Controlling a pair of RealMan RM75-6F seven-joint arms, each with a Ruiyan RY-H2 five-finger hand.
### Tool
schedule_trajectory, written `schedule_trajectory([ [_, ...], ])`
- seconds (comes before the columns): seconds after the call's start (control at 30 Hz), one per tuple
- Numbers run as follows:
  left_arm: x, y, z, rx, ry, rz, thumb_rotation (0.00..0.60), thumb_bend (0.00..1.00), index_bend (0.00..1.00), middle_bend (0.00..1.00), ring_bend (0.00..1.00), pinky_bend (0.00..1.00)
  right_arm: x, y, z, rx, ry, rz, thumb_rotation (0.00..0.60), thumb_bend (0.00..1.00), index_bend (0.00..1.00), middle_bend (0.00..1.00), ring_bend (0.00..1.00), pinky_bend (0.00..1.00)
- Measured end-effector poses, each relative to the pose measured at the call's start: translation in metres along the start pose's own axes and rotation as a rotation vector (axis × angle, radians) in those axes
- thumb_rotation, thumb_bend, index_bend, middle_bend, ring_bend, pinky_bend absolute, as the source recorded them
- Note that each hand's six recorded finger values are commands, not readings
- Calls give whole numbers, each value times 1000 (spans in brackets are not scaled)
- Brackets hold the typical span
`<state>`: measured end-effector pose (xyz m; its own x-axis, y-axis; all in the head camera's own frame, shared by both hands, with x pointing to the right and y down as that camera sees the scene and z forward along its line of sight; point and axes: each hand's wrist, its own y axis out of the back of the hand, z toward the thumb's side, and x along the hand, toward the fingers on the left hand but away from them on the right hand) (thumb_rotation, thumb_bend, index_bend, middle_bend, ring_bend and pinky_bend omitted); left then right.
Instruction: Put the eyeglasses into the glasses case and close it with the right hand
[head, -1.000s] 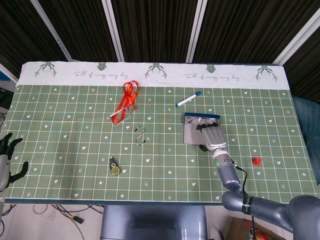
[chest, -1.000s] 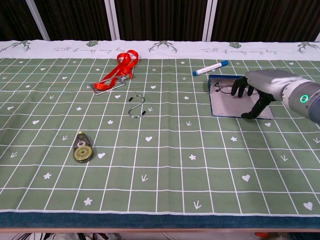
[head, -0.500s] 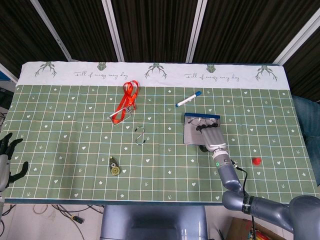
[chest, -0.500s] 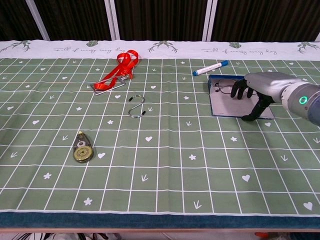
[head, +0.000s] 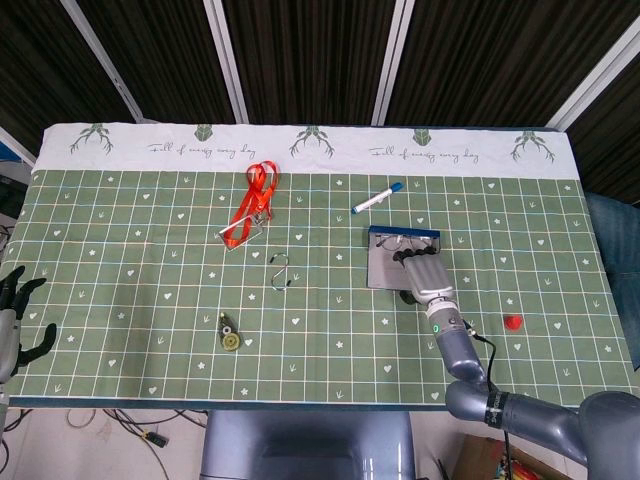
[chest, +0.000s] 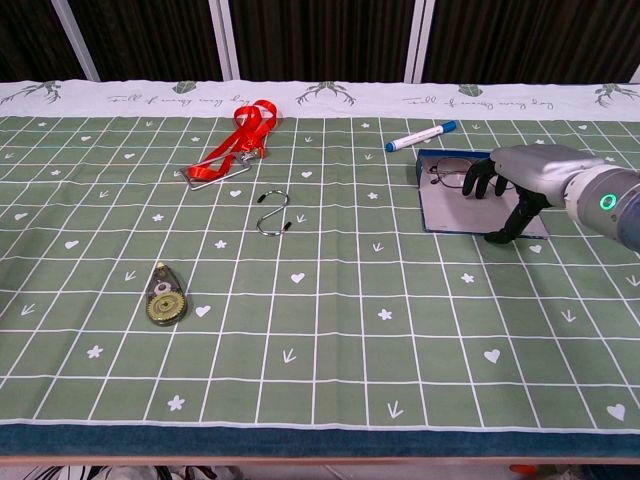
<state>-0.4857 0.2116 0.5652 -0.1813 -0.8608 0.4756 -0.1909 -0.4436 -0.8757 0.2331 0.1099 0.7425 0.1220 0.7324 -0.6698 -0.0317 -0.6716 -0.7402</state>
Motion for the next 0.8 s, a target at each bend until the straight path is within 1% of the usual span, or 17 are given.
schedule_trajectory([
  [0.17, 0, 0, 0, 1, 0, -1, 600, 394, 176, 0, 0, 0, -1, 1, 1, -2, 2, -5, 600, 325, 303, 325, 297, 200],
  [0.33, 0, 0, 0, 2, 0, -3, 600, 394, 179, 0, 0, 0, -2, 1, 2, -7, 1, -5, 600, 368, 305, 330, 303, 199],
  [0.47, 0, 0, 0, 2, 0, -5, 600, 394, 183, 0, 0, 0, -2, 3, 2, -17, 3, -14, 600, 470, 308, 334, 308, 199],
  [0.53, 0, 0, 0, 3, 0, -7, 600, 394, 186, 0, 0, 0, -2, 4, 2, -15, 5, -14, 600, 492, 309, 334, 308, 199],
  [0.8, 0, -1, 0, 6, -2, -11, 600, 395, 190, 0, 0, 0, -2, 7, 2, -15, 10, -14, 600, 515, 318, 334, 308, 199],
])
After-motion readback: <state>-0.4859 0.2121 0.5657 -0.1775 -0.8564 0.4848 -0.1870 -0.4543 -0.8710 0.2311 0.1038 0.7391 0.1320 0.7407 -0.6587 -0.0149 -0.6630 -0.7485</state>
